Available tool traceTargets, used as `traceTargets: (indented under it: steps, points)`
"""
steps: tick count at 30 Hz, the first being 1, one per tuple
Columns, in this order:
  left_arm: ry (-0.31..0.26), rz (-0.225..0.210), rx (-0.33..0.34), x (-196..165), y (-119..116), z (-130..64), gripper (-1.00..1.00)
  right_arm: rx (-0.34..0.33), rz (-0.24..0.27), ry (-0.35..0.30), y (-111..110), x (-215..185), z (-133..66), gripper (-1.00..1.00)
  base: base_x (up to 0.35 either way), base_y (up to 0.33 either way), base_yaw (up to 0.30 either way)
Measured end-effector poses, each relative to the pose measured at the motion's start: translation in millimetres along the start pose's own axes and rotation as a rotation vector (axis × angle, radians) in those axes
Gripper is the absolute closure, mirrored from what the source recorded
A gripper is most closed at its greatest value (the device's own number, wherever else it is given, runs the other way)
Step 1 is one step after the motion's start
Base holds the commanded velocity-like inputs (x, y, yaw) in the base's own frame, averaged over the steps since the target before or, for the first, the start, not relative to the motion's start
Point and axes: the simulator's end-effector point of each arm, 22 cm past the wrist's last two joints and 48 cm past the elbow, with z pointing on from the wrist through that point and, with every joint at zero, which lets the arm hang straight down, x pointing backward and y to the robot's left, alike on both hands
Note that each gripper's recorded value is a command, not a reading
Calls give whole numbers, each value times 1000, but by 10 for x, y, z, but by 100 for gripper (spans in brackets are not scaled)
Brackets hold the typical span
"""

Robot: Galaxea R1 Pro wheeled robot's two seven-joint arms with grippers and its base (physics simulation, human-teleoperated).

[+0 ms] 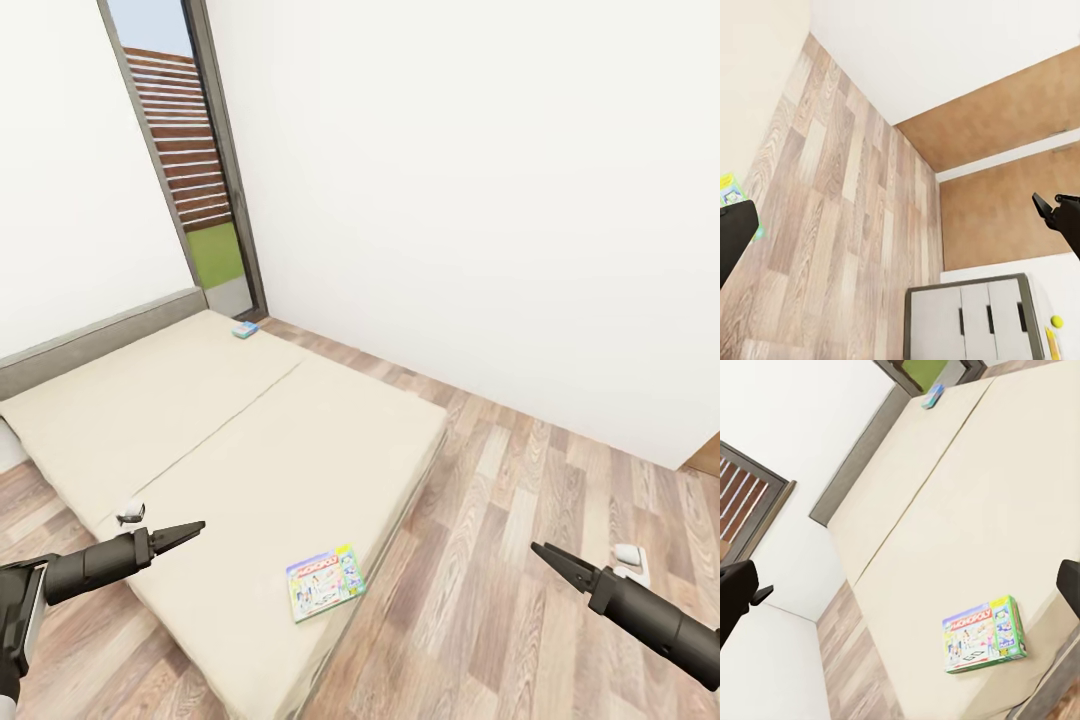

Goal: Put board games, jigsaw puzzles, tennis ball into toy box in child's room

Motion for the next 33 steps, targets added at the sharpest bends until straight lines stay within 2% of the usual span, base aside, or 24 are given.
traceTargets:
  steps: [23,33]
  points:
    - [0,0,0,0,1,1,-100,0,-1,0,-2,0,1,-100,40,-58,6]
    - [22,3,5,46,-18,54,-100,-1,-2,0,3,-3,1,-100,0,-188,230]
